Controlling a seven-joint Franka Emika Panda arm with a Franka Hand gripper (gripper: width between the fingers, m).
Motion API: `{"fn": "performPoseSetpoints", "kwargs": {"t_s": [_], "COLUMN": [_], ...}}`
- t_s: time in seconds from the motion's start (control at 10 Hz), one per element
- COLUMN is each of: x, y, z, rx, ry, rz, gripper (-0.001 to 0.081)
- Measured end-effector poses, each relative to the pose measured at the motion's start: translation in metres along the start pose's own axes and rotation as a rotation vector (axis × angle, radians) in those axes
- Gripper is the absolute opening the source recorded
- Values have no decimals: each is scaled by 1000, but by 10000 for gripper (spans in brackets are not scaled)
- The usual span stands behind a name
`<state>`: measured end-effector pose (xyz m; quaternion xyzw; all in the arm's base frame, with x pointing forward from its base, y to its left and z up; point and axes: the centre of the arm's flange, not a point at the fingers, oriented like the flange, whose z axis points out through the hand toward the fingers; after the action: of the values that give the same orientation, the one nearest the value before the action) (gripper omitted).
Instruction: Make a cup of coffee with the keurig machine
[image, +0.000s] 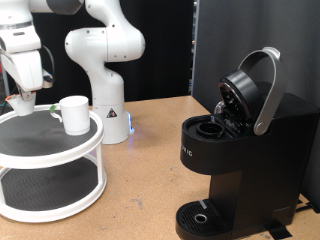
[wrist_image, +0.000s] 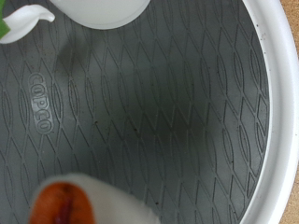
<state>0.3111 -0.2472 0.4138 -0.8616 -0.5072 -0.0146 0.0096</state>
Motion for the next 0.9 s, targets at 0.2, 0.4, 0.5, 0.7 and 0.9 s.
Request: {"fn": "performPoseSetpoints", "kwargs": {"t_s": [0.2,0.4,0.5,0.7,0.9], "x": [1,10,19,43,75], "y": [-1,0,1,2,1], "z": [1,0,-1,-7,-15], "rx": [3,3,1,-6,-10], "ry": [12,46,62,95,127], "rz": [14,49,63,90,118], "gripper": [57,57,57,57,57]}}
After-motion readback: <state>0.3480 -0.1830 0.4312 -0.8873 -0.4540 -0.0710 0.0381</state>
